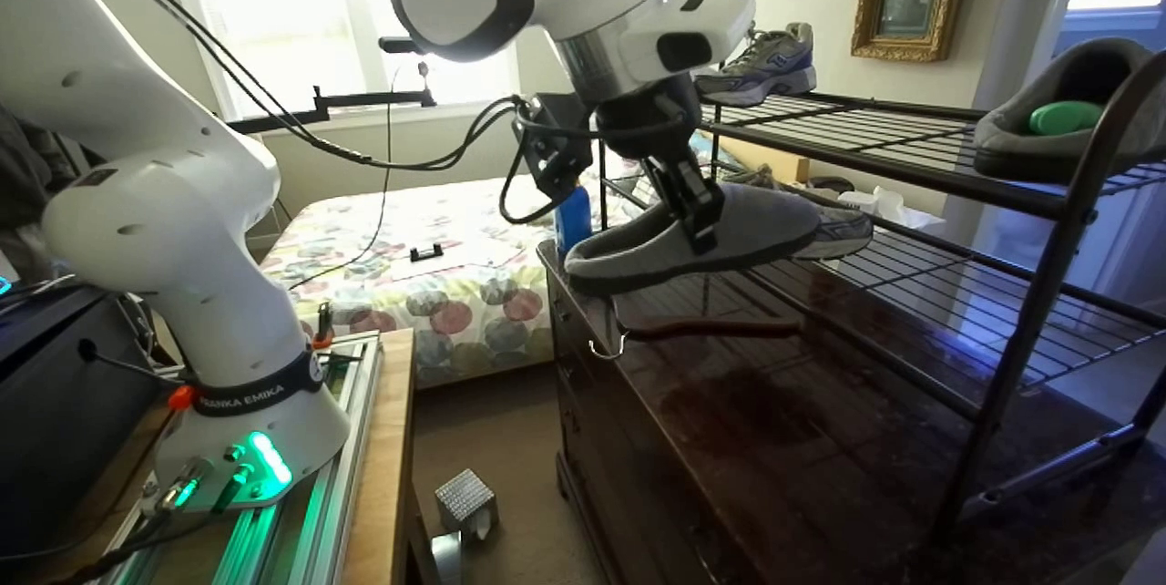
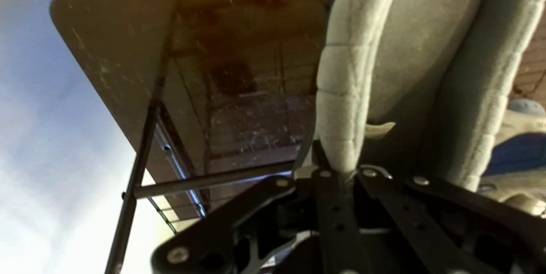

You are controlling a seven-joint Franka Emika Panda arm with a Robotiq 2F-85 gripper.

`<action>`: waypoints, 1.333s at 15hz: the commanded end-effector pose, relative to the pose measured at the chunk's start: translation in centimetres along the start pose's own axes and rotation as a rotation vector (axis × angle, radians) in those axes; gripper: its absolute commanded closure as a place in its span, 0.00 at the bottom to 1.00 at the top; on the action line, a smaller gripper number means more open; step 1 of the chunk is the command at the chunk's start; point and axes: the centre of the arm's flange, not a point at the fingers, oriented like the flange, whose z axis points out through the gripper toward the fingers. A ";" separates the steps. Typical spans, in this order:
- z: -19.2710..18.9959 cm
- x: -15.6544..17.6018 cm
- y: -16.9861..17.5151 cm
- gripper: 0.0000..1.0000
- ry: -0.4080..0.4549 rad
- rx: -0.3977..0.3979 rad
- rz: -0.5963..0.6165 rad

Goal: Move the slipper from the table to the rack in the middle

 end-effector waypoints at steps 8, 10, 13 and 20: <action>0.2 0.5 -0.5 0.95 0.040 0.031 0.018; 0.6 1.3 -0.6 0.99 0.053 0.036 0.026; 0.6 3.8 -1.7 0.99 0.094 0.013 0.022; 2.2 8.0 -2.5 0.99 0.001 -0.074 0.010</action>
